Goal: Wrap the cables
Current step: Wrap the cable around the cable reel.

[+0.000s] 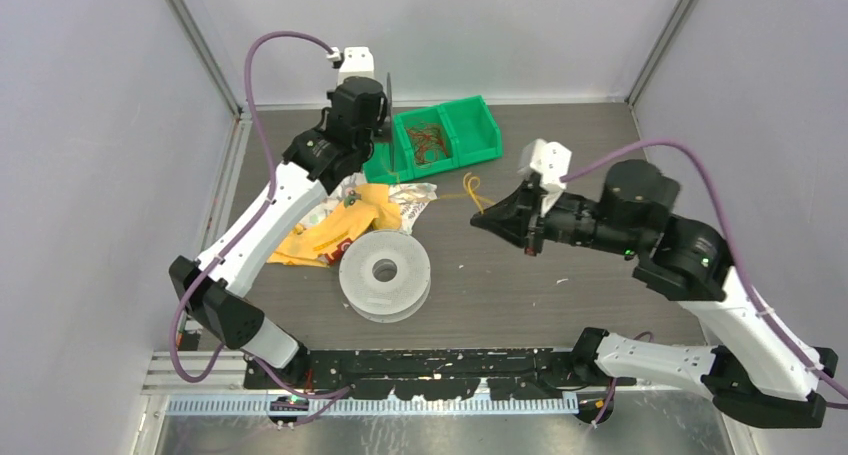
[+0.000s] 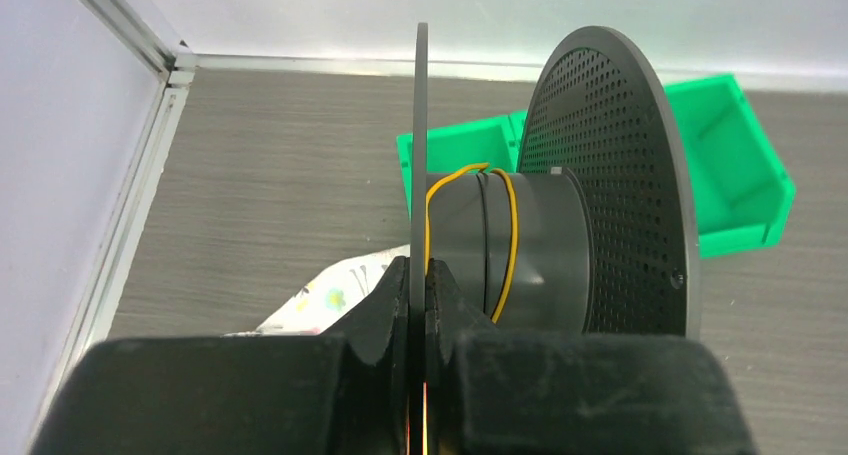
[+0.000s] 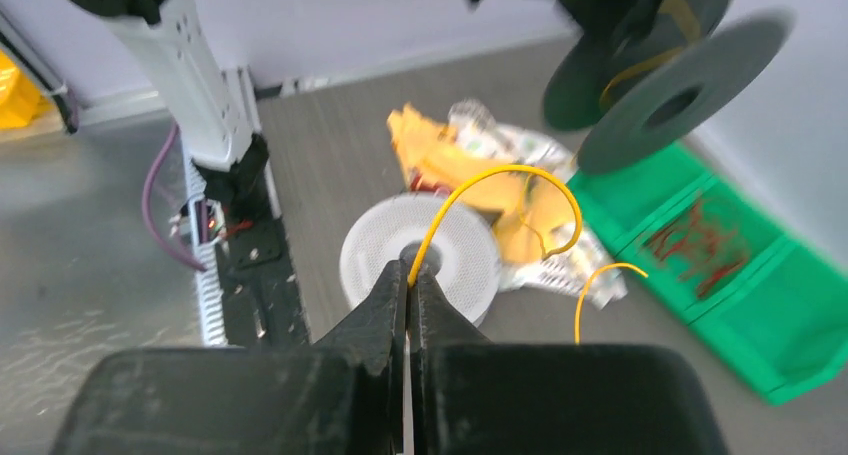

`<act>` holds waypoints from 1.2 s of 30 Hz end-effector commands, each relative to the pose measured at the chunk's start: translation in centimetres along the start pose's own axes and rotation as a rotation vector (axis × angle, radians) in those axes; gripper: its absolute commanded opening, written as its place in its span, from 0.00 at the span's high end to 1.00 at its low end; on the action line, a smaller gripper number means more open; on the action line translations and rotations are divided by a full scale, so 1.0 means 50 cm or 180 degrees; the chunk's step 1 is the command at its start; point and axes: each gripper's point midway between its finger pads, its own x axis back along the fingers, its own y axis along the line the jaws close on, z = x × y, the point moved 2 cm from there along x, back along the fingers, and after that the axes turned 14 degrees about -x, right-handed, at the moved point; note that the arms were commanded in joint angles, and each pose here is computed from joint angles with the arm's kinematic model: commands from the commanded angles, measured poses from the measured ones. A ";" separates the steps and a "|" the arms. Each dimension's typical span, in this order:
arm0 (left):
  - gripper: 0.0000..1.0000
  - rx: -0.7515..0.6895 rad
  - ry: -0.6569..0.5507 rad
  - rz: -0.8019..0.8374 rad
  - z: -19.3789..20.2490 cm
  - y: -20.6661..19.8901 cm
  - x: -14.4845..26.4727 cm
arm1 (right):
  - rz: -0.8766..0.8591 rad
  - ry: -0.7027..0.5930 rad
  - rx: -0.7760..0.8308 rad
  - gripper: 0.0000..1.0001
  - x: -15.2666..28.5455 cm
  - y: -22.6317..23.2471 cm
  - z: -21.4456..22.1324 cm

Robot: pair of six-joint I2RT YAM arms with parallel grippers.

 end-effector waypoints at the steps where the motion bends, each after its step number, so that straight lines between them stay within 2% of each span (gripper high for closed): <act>1: 1.00 0.0118 -0.0361 0.0148 -0.055 -0.003 0.031 | 0.0161 -0.0341 0.0600 1.00 0.031 -0.006 -0.091; 7: 0.99 -0.0359 -0.0238 0.0548 -0.002 -0.087 0.051 | 0.0558 -0.0535 0.1030 1.00 -0.008 -0.054 -0.165; 12: 0.99 -0.0598 -0.0160 0.0919 0.037 -0.143 0.077 | 0.0680 -0.0610 0.1068 1.00 -0.044 -0.089 -0.200; 20: 0.99 -0.0997 -0.0100 0.1796 0.104 -0.195 0.145 | 0.0902 -0.0872 0.0622 1.00 -0.036 -0.236 -0.244; 26: 0.99 -0.1245 0.0024 0.2227 0.155 -0.205 0.179 | 0.1192 -0.0929 0.0283 1.00 -0.019 -0.368 -0.244; 36: 0.99 -0.1507 0.0132 0.3164 0.193 -0.214 0.281 | 0.1474 -0.0740 -0.0385 1.00 -0.025 -0.554 -0.138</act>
